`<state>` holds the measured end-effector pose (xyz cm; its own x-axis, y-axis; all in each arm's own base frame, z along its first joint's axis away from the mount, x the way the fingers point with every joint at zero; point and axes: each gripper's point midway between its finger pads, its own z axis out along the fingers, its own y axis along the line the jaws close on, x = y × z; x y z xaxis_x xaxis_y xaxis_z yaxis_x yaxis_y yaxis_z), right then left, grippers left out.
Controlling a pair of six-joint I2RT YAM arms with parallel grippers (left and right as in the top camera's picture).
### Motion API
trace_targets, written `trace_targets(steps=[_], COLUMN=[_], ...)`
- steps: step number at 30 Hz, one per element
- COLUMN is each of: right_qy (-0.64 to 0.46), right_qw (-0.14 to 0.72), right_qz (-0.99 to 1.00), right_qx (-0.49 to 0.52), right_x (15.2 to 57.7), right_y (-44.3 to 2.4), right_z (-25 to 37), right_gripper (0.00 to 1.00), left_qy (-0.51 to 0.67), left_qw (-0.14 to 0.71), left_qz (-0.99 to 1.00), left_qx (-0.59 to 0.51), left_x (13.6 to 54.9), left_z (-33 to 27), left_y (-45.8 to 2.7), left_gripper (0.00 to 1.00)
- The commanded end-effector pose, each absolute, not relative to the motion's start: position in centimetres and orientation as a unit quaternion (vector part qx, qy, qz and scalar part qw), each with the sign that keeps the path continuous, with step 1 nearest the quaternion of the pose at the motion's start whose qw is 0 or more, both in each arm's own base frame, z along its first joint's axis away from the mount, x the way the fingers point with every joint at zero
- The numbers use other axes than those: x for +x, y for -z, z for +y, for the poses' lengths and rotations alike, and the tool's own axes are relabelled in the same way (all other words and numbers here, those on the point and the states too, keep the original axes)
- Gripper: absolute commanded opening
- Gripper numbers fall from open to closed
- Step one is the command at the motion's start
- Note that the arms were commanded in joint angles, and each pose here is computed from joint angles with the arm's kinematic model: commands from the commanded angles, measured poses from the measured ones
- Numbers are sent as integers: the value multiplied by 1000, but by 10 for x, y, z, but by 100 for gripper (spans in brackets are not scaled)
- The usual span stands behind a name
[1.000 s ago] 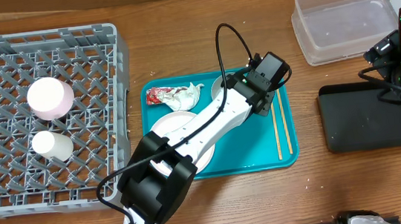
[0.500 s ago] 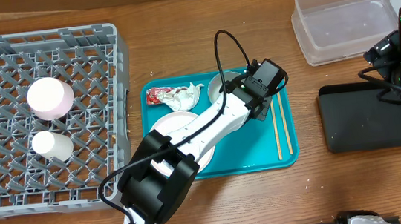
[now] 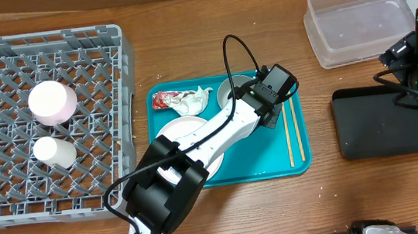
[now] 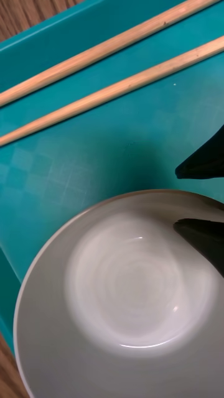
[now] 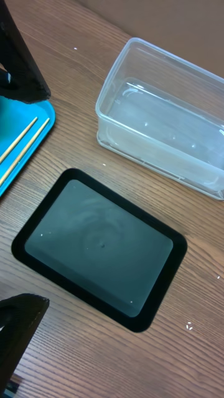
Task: Sort waste into correct bins and load items into the dishwasher
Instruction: 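Grasp the white saucer rim with the left gripper, then lift the white saucer and carry it over the dish rack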
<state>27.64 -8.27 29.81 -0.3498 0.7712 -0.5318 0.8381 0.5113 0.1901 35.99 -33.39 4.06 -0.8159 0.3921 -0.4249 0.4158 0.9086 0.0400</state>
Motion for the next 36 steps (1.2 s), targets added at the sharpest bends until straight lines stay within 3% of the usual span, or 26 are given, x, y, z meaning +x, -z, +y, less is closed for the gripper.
trace_targets(steps=[1, 6, 11, 19, 23, 28, 32, 36], right_qy=[57, 57, 57, 57, 57, 57, 57, 57], right_qw=[296, 296, 296, 296, 296, 296, 296, 296], right_qz=[815, 815, 815, 815, 815, 815, 815, 815], right_qx=[495, 495, 495, 495, 495, 495, 495, 495], right_x=[276, 276, 276, 276, 276, 276, 276, 276], right_y=[-302, -302, -302, -302, -302, -302, -302, -302], right_z=[-85, -85, -85, -85, -85, -85, -85, -85], right_gripper=[100, 100, 100, 100, 100, 100, 100, 100], left_qy=[34, 51, 80, 117, 144, 183, 215, 172], left_qw=[214, 202, 196, 262, 310, 308, 260, 191], left_qz=[953, 954, 953, 938, 934, 934, 939, 950], left_qx=[210, 214, 219, 194, 102, 4, -73, -179], left_x=[359, 354, 349, 357, 367, 366, 351, 329], left_z=[-334, -339, -348, -332, -267, -184, -120, -50], left_y=[-40, -39, -63, -193, -268, -309, -313, -289], left_gripper=[23, 4, 4, 4, 4, 4, 4, 4])
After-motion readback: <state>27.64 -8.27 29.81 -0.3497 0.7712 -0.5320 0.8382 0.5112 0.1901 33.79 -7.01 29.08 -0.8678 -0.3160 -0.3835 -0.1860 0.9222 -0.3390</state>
